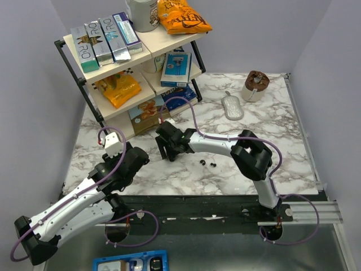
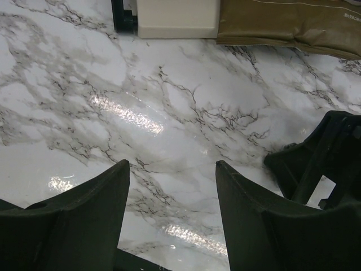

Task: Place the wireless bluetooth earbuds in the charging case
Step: Pick up the charging case at the center of the board.

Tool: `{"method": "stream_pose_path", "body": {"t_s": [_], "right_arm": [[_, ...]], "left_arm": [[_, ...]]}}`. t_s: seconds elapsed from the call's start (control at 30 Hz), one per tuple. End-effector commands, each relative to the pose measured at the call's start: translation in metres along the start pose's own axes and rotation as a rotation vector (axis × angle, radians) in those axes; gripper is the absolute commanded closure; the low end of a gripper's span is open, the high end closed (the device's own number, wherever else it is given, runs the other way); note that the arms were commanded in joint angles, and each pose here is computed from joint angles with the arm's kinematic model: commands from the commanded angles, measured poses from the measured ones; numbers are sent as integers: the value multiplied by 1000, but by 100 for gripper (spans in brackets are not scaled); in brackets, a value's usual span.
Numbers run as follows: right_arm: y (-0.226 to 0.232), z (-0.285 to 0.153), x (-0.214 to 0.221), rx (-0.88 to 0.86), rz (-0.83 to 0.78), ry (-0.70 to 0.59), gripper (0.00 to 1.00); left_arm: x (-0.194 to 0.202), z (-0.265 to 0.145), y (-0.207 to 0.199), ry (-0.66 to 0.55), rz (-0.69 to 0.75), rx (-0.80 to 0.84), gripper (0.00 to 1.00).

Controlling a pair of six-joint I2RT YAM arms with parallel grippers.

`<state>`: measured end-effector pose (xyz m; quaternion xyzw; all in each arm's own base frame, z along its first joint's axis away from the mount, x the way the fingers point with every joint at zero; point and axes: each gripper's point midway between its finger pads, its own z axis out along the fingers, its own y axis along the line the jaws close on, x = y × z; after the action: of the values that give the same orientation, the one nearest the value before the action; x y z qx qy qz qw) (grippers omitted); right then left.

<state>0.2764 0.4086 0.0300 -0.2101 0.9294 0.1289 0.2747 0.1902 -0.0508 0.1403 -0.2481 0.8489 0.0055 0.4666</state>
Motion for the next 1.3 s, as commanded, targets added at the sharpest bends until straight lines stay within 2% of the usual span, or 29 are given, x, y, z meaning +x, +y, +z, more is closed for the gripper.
{"method": "stream_pose_path", "body": {"t_s": [0.0, 0.1, 0.2, 0.23, 0.33, 0.37, 0.4, 0.43, 0.47, 0.5, 0.53, 0.57, 0.63, 0.7, 0.73, 0.8, 0.83, 0.9, 0.93, 1.0, 1.03, 1.1, 1.13, 1.17, 1.2, 1.23, 1.27], "right_arm": [[-17, 7, 16, 73, 7, 51, 22], [-20, 11, 25, 79, 1, 75, 25], [-22, 10, 34, 76, -1, 96, 37], [-22, 10, 35, 68, 3, 92, 47], [-22, -1, 36, 38, 12, 82, 63], [-14, -16, 26, -18, 22, 54, 65], [-22, -21, 41, -31, 27, 70, 66], [-17, -27, 25, -102, 46, 1, 68], [-6, -38, 31, -217, 57, 13, 68], [2, -64, 15, -315, 71, -49, 69], [-6, -66, 19, -382, 106, -69, 70], [6, -83, 19, -517, 109, -63, 70], [4, -105, 13, -630, 125, -121, 71], [12, -126, 17, -760, 129, -114, 72], [12, -142, 2, -813, 124, -184, 73], [18, -161, 14, -940, 139, -159, 73], [18, -176, 1, -1006, 153, -207, 73], [23, -201, 10, -1136, 130, -197, 74], [23, -218, 0, -1203, 89, -276, 74], [25, -241, 9, -1319, 92, -239, 74], [25, -258, 2, -1378, 38, -320, 74], [24, -273, 6, -1455, 84, -276, 74], [22, -291, 3, -1512, 19, -361, 74], [21, -302, 4, -1561, 81, -305, 74], [20, -299, 4, -1570, 105, -284, 74], [19, -303, 2, -1573, 104, -290, 74], [19, -306, 2, -1574, 88, -308, 75]], "left_arm": [[2, 2, -1, 1, -16, -5, 30], [4, 4, -1, 5, -12, -5, 30], [6, 5, -1, 11, -8, -9, 30], [7, 5, -1, 15, -6, -10, 30], [9, 6, -4, 21, -5, -4, 30], [9, 6, -5, 23, -4, -1, 30], [9, 6, -6, 23, 0, 2, 30], [8, 6, -9, 23, -3, 11, 30], [8, 6, -11, 23, -1, 16, 30], [8, 6, -13, 28, 10, 21, 30], [7, 6, -18, 26, 2, 35, 30], [7, 6, -21, 26, 3, 42, 30], [9, 7, -31, 35, 10, 80, 30], [15, 10, -37, 49, 25, 108, 30], [16, 10, -46, 56, 29, 149, 30], [24, 10, -55, 75, 41, 208, 30], [20, 8, -69, 62, 19, 269, 30], [26, 0, -86, 93, 53, 391, 30], [21, -7, -99, 82, 30, 456, 30], [18, -20, -111, 80, 39, 570, 29], [9, -28, -121, 52, 13, 632, 28], [0, -44, -128, 9, 7, 742, 24], [-13, -54, -137, -42, -18, 816, 22], [-17, -63, -141, -69, -18, 878, 16], [-14, -76, -144, -96, 34, 980, 11], [-23, -91, -152, -143, 23, 1066, 2], [-24, -96, -154, -158, 36, 1100, 1]]}}
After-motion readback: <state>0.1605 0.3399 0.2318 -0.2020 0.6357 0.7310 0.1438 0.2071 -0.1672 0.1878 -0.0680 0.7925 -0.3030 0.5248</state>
